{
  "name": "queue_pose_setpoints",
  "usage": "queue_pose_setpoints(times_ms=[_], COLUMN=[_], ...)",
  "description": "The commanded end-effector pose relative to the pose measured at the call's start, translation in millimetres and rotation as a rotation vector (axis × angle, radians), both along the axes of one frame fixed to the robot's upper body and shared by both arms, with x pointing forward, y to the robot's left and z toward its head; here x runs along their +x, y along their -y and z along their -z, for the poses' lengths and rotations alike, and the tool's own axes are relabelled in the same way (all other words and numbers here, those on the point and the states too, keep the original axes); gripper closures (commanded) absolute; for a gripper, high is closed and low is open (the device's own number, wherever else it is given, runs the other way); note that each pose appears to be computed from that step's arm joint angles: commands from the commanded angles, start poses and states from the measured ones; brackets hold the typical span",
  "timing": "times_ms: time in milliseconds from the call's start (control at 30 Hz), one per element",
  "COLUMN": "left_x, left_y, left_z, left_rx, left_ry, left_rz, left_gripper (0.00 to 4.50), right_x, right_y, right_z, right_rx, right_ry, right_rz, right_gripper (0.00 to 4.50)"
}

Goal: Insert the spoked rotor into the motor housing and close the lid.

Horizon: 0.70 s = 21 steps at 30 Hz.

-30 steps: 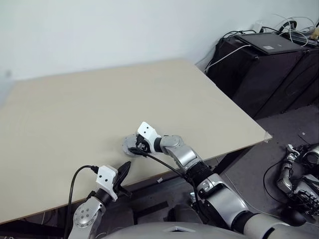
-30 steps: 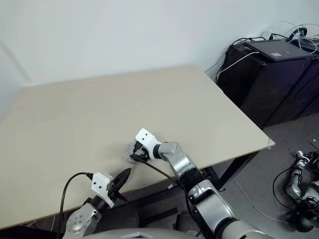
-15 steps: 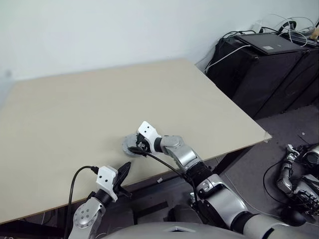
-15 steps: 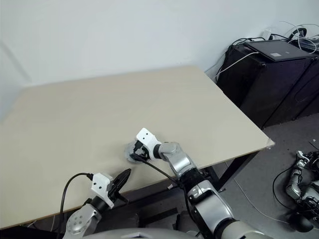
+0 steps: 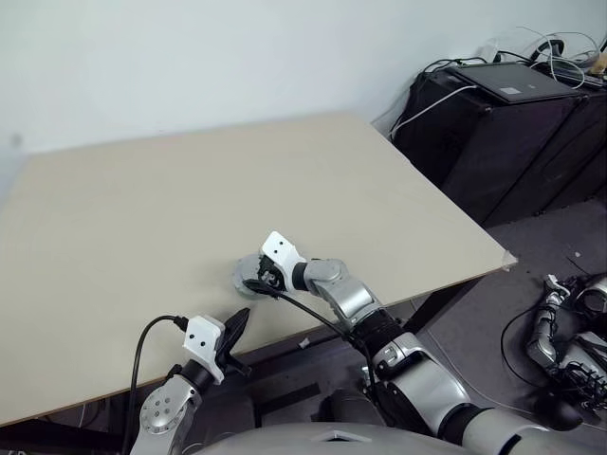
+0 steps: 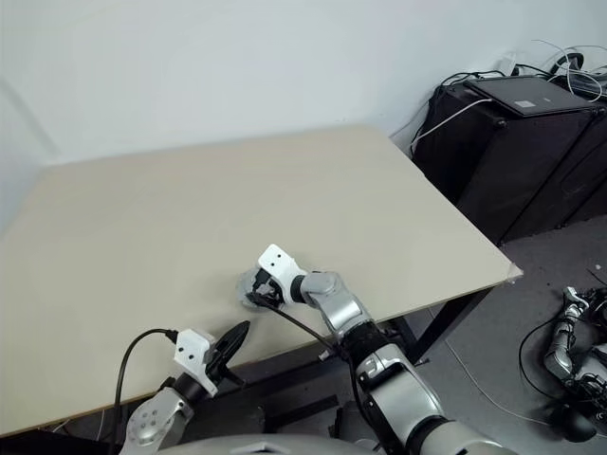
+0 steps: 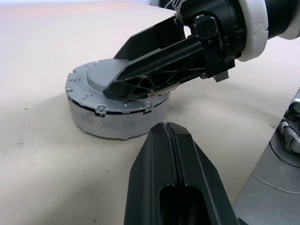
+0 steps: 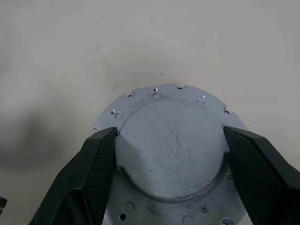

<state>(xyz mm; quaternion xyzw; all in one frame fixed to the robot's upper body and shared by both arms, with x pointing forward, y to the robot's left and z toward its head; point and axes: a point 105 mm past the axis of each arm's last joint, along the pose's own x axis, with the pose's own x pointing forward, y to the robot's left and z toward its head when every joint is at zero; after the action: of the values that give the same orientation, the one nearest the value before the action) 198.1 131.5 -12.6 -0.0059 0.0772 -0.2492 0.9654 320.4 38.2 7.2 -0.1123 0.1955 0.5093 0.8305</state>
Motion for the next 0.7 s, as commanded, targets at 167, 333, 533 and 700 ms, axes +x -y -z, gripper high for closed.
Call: queue_pose_setpoints(times_ms=[167, 333, 533, 700], left_x=[3, 3, 4, 4], left_y=[4, 5, 5, 5], left_z=[-10, -10, -10, -10], left_rx=[-0.016, -0.018, -0.016, -0.017], left_ry=[0.039, 0.04, 0.04, 0.039], left_rz=[0.007, 0.01, 0.01, 0.009], left_gripper=[4.5, 4.5, 4.5, 4.5], right_x=[7, 4, 2, 5], right_y=[-3, -2, 3, 6], right_z=[-8, -3, 6, 9], right_rx=[-0.003, -0.037, -0.1, -0.109], right_ry=[0.05, 0.027, -0.016, -0.04], right_rz=[0.003, -0.023, -0.027, 0.022], right_gripper=[1.25, 1.25, 1.25, 1.25])
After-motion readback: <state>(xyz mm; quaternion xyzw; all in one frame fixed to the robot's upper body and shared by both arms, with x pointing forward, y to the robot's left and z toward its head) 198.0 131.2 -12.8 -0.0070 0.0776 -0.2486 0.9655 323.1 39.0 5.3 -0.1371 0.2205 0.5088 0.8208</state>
